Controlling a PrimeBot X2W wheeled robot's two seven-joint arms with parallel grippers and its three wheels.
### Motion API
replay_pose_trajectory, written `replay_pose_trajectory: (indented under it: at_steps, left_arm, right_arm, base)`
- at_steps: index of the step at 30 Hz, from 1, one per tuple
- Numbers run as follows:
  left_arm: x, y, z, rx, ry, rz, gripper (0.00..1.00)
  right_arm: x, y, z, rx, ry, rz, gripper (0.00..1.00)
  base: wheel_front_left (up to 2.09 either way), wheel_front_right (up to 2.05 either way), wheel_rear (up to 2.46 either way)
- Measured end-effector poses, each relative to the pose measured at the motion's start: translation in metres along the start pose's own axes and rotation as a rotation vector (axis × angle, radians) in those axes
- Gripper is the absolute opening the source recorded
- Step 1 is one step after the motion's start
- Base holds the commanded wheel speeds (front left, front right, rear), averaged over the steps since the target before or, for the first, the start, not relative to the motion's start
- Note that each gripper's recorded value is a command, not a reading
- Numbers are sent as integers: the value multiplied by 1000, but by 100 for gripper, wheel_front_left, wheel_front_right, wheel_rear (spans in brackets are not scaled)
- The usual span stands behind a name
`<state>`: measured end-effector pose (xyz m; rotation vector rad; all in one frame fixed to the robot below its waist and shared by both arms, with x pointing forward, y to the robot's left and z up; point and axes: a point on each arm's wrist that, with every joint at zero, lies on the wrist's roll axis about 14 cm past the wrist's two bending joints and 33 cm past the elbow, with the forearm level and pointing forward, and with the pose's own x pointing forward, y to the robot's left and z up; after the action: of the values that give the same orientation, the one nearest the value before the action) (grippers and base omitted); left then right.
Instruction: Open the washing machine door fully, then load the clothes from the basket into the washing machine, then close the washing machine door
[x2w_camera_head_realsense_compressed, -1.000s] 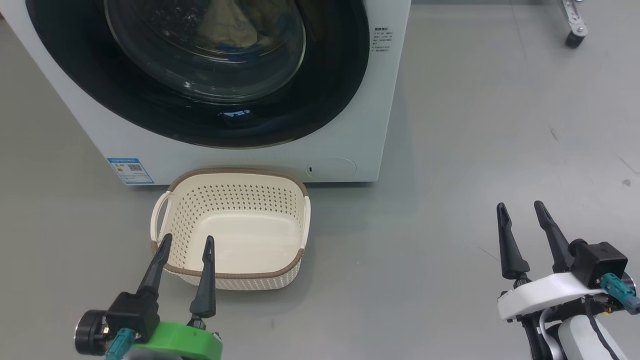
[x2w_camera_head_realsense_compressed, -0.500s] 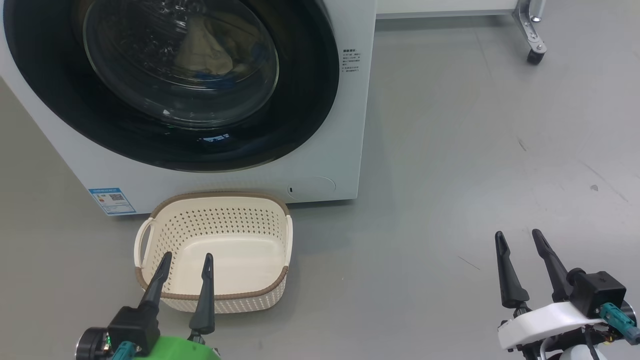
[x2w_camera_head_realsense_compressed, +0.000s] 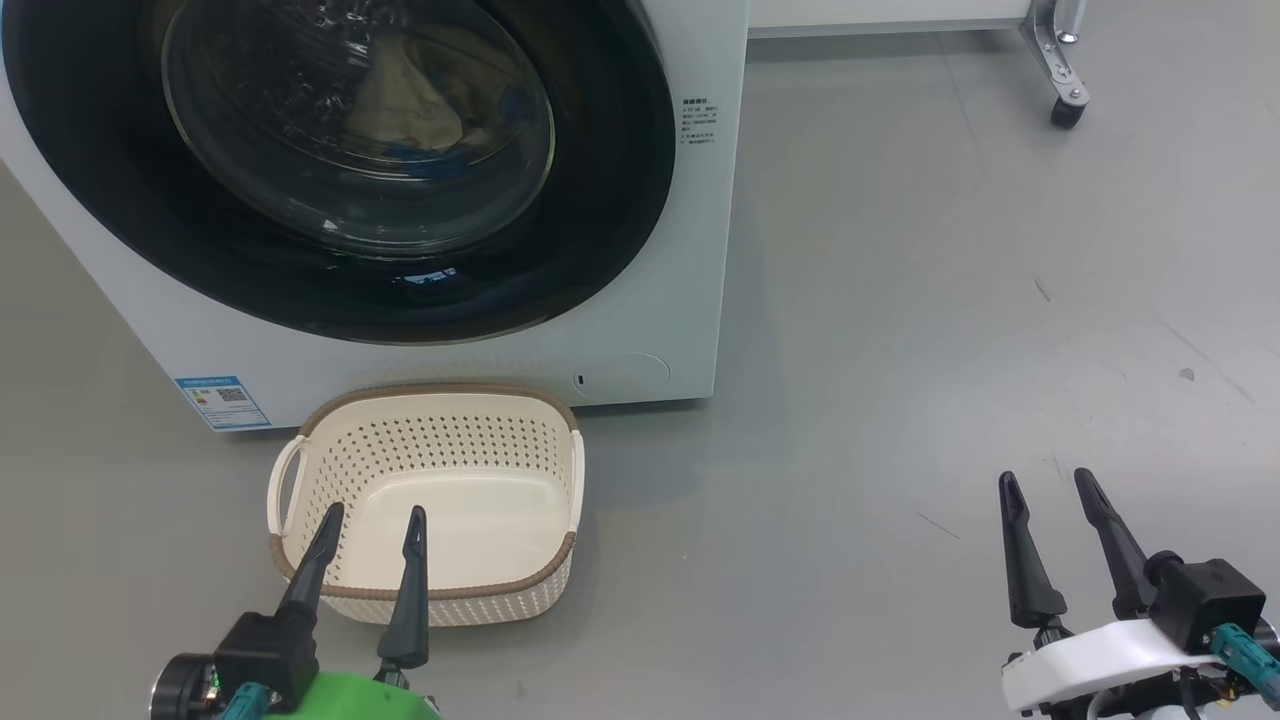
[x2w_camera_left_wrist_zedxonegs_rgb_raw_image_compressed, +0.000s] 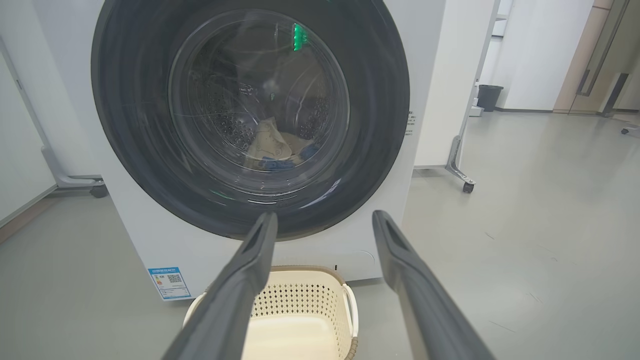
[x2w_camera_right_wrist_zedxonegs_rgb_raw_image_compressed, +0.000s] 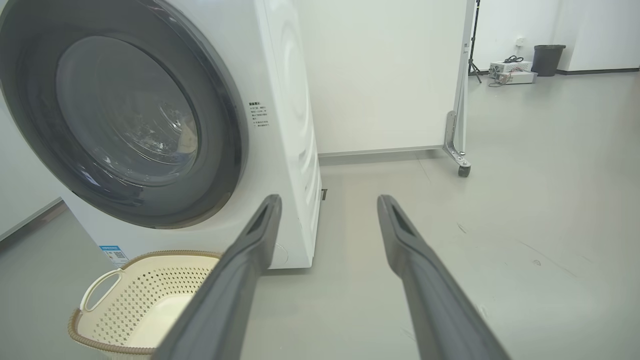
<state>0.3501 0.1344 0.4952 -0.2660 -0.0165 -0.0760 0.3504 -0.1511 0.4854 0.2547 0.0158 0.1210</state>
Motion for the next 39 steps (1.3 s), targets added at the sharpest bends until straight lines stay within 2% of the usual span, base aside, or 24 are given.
replay_pose_trajectory:
  at_steps: [26, 27, 35, 39]
  left_arm:
    - [-4, 5, 1, -2, -2, 14, 100]
    - [-5, 5, 0, -2, -1, 14, 0]
    - [-16, 8, -28, -10, 92, 36, 0]
    - [-16, 8, -28, -56, 92, 40, 0]
  right_arm:
    - [-1, 7, 2, 2, -6, 17, 100]
    - [-1, 7, 2, 2, -6, 18, 0]
    - [-8, 10, -23, 36, 67, 3, 0]
    - [-10, 8, -24, 75, 72, -12, 0]
  base:
    - [0, 0, 0]
    - [0, 0, 0]
    - [0, 0, 0]
    - [0, 0, 0]
